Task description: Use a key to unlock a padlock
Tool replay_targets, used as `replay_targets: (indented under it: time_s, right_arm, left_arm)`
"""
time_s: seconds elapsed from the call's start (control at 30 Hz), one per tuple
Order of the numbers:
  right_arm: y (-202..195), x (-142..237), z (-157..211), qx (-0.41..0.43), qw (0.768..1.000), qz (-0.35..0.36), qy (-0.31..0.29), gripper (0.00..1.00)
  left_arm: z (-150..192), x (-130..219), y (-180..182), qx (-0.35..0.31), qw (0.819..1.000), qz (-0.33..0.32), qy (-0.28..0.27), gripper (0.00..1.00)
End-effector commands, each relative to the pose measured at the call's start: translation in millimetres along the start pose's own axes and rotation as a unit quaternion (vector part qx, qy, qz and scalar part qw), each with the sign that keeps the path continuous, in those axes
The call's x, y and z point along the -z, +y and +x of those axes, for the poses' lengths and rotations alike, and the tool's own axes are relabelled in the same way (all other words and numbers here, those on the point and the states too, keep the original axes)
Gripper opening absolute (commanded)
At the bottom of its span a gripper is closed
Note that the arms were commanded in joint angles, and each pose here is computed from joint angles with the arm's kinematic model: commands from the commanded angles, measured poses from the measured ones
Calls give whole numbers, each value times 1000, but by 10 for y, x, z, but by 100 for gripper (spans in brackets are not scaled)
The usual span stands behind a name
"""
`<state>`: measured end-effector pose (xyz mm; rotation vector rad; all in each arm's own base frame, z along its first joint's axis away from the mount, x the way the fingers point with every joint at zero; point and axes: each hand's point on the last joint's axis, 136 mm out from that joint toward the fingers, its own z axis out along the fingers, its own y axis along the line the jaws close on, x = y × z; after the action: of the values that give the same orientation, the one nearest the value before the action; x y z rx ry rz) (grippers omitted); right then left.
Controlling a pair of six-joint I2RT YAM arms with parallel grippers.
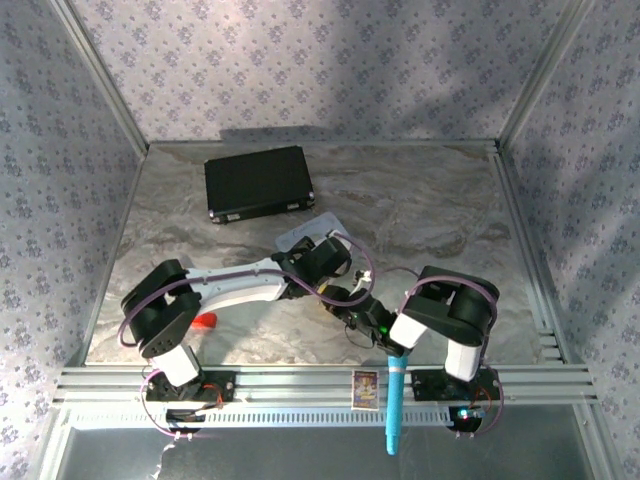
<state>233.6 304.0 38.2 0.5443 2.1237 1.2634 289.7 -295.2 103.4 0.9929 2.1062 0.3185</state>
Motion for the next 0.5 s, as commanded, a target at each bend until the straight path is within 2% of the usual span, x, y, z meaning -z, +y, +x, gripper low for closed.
replay_targets:
  time_s: [0.0,0.17,0.47]
  right_arm:
    - [33,-32,-308,-56,997,-13,-54,9]
    - [-93,-48,-387,-88,995,-3,-46,8]
    - [-2,-126,-546,-72,996,-7,-60,9]
  left_arm:
    - [1060,-151,-369,-138,975,60,161,56]
    - [1108,-160,-386,-145,973,61,166,55]
    - [1112,-154,-438,-156,972,62,162,55]
